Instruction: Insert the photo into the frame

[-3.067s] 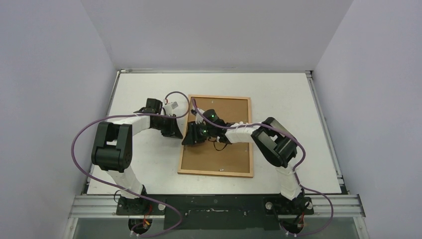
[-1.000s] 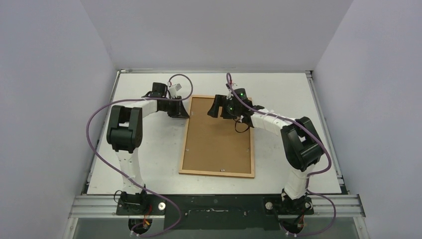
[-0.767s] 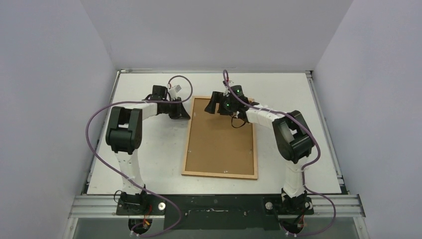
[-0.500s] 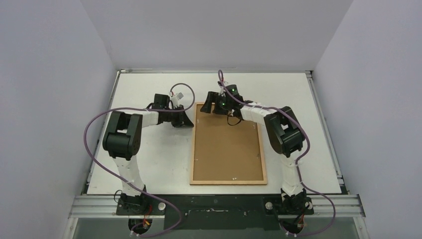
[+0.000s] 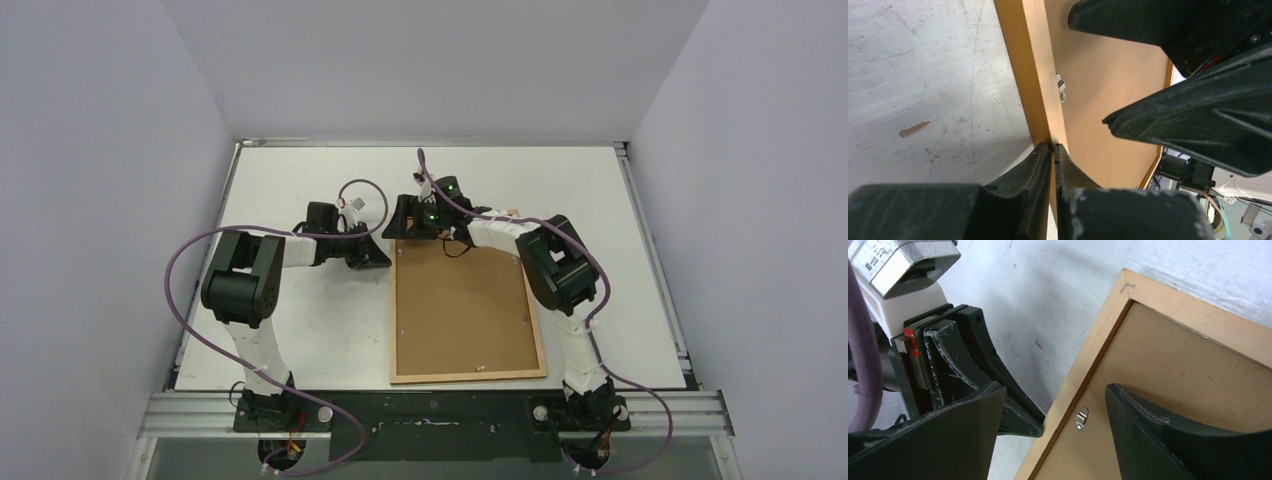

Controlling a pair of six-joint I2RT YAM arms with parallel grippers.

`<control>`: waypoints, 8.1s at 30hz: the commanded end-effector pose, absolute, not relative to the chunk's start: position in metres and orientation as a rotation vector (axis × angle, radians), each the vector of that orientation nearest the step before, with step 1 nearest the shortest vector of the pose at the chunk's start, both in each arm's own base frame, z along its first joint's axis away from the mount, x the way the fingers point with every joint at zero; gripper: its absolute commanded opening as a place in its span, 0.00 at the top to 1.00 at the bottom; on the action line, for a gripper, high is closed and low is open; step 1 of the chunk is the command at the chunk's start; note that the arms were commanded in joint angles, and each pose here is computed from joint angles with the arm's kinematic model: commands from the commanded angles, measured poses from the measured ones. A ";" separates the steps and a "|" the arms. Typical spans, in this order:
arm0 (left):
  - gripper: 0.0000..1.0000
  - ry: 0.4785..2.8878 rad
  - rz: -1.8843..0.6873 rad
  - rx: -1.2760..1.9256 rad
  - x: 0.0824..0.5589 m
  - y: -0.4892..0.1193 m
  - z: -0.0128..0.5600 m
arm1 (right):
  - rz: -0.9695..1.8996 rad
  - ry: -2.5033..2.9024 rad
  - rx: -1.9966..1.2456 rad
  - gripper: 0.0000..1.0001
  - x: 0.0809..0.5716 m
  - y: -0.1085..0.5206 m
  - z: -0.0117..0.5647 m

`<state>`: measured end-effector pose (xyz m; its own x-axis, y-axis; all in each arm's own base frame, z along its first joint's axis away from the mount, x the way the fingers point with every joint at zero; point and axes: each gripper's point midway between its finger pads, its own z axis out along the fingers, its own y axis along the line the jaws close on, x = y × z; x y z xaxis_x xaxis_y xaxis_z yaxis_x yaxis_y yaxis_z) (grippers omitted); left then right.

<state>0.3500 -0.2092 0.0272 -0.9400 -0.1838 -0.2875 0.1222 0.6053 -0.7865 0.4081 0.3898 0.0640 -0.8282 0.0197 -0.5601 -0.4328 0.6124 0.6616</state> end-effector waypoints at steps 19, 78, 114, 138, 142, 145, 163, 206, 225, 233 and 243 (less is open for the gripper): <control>0.94 2.491 -1.176 -0.092 0.363 -0.200 0.023 | 1.284 2.315 -0.394 0.30 0.371 0.405 0.062; 0.96 2.485 -1.167 -0.085 0.362 -0.198 0.026 | 1.348 2.258 -0.379 0.35 0.364 0.405 0.066; 0.75 2.375 -1.099 -0.169 0.393 -0.144 0.082 | 0.656 2.271 -0.169 0.29 0.453 0.331 0.110; 0.26 2.320 -0.859 0.644 0.490 -0.209 0.105 | 0.076 2.359 0.324 0.09 0.377 0.140 0.127; 0.23 2.314 -0.871 0.746 0.501 -0.240 0.094 | 0.059 2.398 0.353 0.12 0.348 0.117 0.105; 0.25 2.344 -0.893 0.766 0.508 -0.251 0.080 | 0.056 2.421 0.391 0.13 0.343 0.103 0.090; 0.57 2.457 -0.966 0.793 0.486 -0.254 0.037 | 0.364 2.499 0.425 0.33 0.382 0.117 0.033; 0.73 2.661 -1.156 0.164 0.302 -0.109 0.036 | 1.013 1.939 -0.184 0.25 0.527 0.384 0.199; 0.73 2.622 -1.163 0.091 0.309 -0.107 0.036 | 1.307 2.119 -0.499 0.29 0.357 0.461 0.116; 0.82 2.658 -1.136 0.062 0.310 -0.104 0.024 | 1.317 2.187 -0.498 0.30 0.341 0.460 0.086; 0.85 2.669 -1.139 0.053 0.308 -0.106 0.020 | 1.291 2.191 -0.475 0.31 0.328 0.459 0.084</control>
<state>0.3041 -0.1047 0.0237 -0.9747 -0.0585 -0.2156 0.1144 0.6980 -0.7069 0.3347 0.4527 0.0678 -0.8186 -0.0568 -0.5716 -0.5189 0.5000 0.6934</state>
